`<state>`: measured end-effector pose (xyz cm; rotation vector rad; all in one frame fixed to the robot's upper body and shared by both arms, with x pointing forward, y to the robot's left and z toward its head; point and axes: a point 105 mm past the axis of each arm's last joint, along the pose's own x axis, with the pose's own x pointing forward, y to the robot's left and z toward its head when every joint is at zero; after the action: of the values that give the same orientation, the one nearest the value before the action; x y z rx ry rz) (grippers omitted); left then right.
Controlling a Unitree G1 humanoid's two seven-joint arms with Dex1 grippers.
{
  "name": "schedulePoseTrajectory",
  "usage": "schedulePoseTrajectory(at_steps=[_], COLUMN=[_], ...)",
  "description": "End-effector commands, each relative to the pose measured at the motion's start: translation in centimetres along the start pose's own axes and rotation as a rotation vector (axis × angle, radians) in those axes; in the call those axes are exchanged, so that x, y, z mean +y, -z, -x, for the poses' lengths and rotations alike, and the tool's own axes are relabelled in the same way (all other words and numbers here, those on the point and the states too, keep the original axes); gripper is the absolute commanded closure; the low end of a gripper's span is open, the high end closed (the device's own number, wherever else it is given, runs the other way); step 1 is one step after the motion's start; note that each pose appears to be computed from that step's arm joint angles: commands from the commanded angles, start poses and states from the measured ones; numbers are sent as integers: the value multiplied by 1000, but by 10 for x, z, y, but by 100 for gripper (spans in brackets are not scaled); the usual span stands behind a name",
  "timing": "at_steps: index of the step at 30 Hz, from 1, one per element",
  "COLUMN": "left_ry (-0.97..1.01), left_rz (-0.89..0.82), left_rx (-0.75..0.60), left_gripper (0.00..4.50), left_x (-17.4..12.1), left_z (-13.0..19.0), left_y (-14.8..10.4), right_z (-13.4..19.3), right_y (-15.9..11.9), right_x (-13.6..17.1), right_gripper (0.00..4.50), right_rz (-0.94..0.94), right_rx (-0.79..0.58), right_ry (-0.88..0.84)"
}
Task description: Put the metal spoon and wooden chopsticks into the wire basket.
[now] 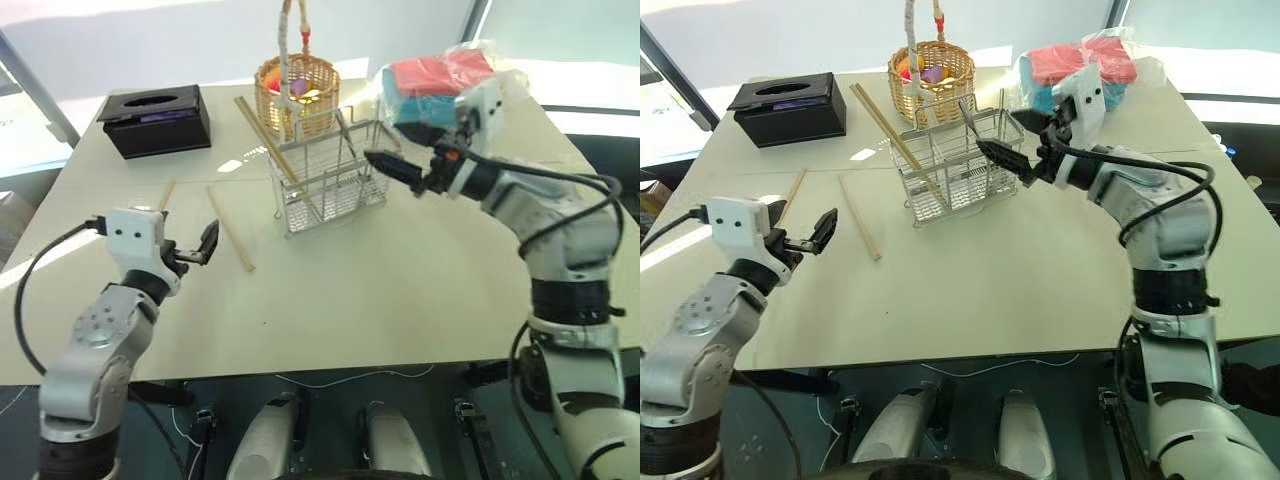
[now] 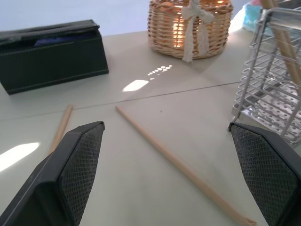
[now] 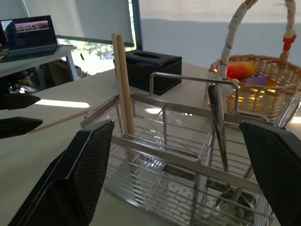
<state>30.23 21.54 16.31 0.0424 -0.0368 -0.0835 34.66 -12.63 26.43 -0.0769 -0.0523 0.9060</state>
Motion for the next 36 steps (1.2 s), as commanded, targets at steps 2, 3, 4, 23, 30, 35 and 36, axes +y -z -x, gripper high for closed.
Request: schedulePoseTrajectory(at_steps=[2, 3, 4, 23, 30, 35, 36], left_ry=[-86, -103, -122, -332, -336, -250, -237], left_rz=[-15, -11, -11, 176, 189, 214, 197], left_rx=[-31, -25, -21, 81, 204, 209, 224], left_gripper=[0, 0, 0, 0, 0, 0, 0], left_x=[3, 3, 3, -10, -15, -28, -30], left_z=[-10, -12, -15, -76, -96, -104, -104], left_y=[4, 8, 10, 38, 35, 23, 24], right_z=[32, 38, 43, 39, 30, 26, 25], right_y=[-20, -21, -21, 2, 4, 5, 5], right_x=[44, 52, 59, 71, 69, 68, 67], right_gripper=[8, 8, 8, 8, 8, 8, 8], right_rz=[3, 2, -3, 7, 9, 12, 12], right_rx=[81, 110, 139, 201, 175, 152, 147], right_ry=[-238, -282, -318, -342, -330, -317, -312])
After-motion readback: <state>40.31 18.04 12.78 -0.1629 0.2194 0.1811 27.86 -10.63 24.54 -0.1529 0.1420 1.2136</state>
